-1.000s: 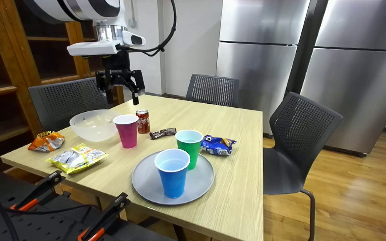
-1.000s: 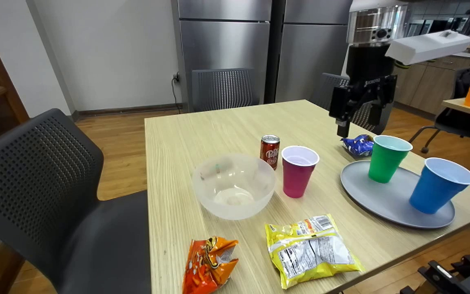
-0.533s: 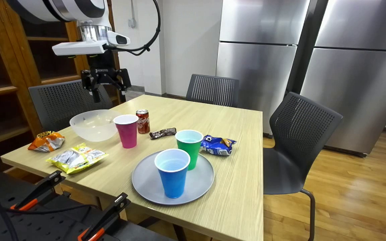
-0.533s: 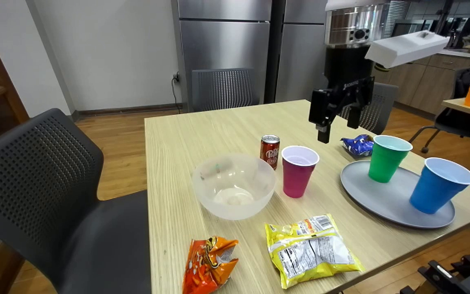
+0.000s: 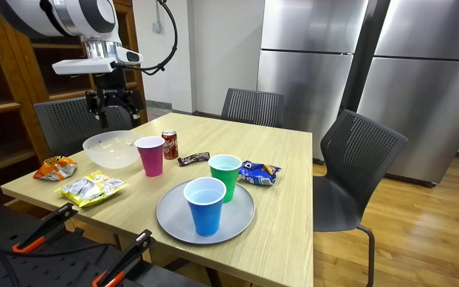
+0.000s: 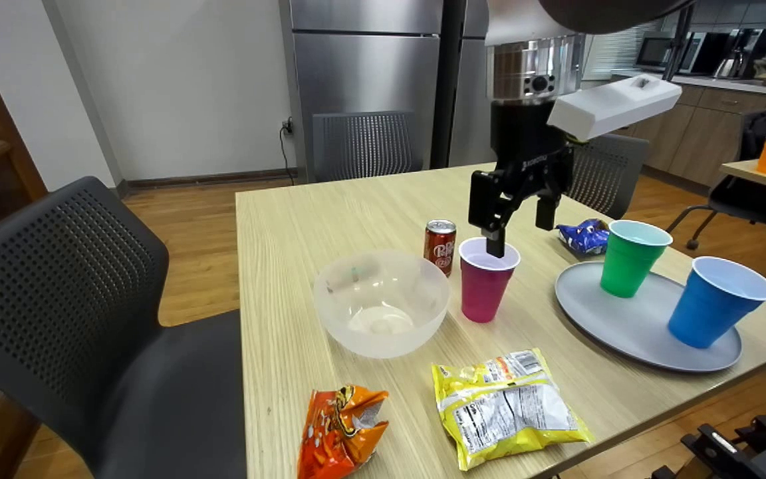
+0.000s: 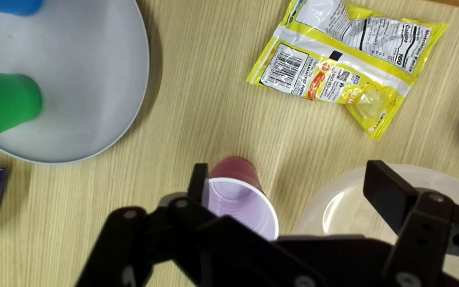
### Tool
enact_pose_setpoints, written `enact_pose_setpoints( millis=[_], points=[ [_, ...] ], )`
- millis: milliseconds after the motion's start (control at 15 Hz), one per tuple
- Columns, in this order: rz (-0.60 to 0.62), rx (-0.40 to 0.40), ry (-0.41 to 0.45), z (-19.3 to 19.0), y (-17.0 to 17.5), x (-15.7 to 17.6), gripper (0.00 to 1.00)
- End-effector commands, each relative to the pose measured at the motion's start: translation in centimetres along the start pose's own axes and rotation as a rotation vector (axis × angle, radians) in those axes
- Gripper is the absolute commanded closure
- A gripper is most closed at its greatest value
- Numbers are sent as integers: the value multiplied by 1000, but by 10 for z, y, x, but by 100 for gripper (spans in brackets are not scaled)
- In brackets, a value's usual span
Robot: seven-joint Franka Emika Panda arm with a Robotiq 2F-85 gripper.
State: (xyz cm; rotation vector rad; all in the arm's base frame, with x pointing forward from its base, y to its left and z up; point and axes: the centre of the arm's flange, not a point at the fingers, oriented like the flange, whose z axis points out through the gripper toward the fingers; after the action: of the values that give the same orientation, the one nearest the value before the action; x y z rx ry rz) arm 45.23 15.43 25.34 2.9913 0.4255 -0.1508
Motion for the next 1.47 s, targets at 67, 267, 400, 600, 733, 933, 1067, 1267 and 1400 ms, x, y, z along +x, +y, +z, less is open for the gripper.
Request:
enact_pose_setpoints(
  millis=[67,267,400,600,733,933,1067,1267,1400],
  points=[
    [28,-18,-23,9,-15,25,0],
    [46,-15,-37,18,-16,35,0],
    [63,-7,-47,24,-15,42,0],
    [86,-6,-56,34,-11,49,0],
    [100,-1,-61,38,-8,55,0],
    [112,2,-65,45,-3,64,0],
    [116,8,-69,49,-1,70,0],
    [123,16,-70,55,1,79,0],
    [128,17,-62,58,3,85,0]
  ],
)
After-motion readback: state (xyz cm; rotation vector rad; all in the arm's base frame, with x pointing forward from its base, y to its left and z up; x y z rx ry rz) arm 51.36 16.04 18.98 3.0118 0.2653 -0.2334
